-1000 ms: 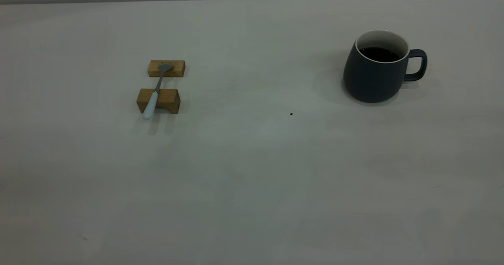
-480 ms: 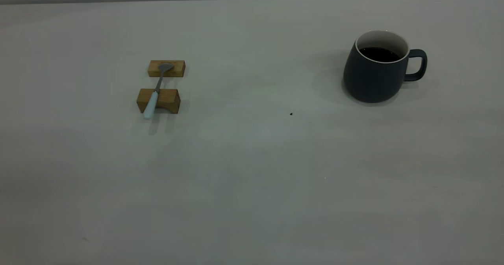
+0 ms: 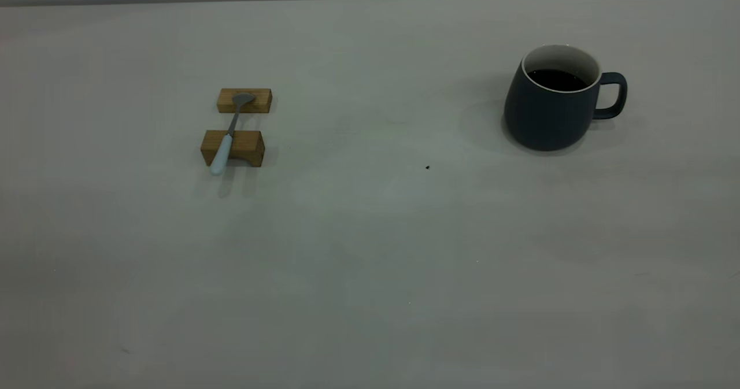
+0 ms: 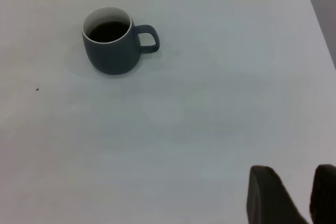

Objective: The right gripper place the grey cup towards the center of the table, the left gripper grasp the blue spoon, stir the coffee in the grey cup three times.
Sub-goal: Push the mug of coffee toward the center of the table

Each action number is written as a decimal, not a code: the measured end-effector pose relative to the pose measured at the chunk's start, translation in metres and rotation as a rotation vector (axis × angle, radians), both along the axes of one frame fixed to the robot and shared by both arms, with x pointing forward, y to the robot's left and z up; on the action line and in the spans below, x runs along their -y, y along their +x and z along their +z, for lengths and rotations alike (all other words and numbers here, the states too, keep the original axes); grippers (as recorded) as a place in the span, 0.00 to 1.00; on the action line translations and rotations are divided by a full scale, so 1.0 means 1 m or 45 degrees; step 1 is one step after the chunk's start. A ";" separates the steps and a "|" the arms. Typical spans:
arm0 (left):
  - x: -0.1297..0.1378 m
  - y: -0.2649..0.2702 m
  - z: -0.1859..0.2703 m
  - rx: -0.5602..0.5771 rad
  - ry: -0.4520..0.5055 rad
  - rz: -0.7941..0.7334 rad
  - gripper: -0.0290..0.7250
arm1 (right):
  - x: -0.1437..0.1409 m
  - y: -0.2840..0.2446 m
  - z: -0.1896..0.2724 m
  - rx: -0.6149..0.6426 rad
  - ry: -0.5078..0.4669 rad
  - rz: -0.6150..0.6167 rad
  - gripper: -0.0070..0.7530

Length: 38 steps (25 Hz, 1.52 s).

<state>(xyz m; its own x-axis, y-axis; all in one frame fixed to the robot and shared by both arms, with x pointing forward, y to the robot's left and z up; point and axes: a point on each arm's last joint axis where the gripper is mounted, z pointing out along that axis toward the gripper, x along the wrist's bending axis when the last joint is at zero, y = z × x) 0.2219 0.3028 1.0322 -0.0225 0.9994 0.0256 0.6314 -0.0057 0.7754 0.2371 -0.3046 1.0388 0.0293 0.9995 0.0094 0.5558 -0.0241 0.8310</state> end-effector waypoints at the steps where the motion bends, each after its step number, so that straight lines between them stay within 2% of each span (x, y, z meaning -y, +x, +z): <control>1: 0.000 0.000 0.000 0.000 0.000 0.000 0.73 | 0.000 0.000 0.000 0.000 0.000 0.000 0.32; 13: 0.000 0.000 0.000 0.000 0.000 0.000 0.73 | -0.002 0.002 0.002 0.000 0.026 0.016 0.32; 17: 0.000 0.000 0.000 0.000 0.000 0.000 0.73 | -0.005 0.021 0.010 -0.010 0.046 0.033 0.34; 21: 0.000 0.000 0.000 0.000 0.000 0.000 0.73 | -0.007 0.056 0.015 -0.039 -0.022 0.086 0.46; 27: 0.000 0.000 0.000 0.000 0.000 0.000 0.73 | -0.012 0.123 0.013 -0.106 -0.191 0.223 0.83; 29: 0.000 0.000 0.000 0.000 0.000 0.000 0.73 | -0.014 0.147 0.009 -0.166 -0.211 0.259 0.91; 33: 0.000 0.000 0.000 0.000 0.000 0.000 0.73 | -0.017 0.195 -0.001 -0.307 -0.298 0.351 0.93; 38: 0.000 0.000 0.000 0.000 0.000 0.000 0.73 | -0.023 0.258 -0.031 -0.486 -0.370 0.510 0.85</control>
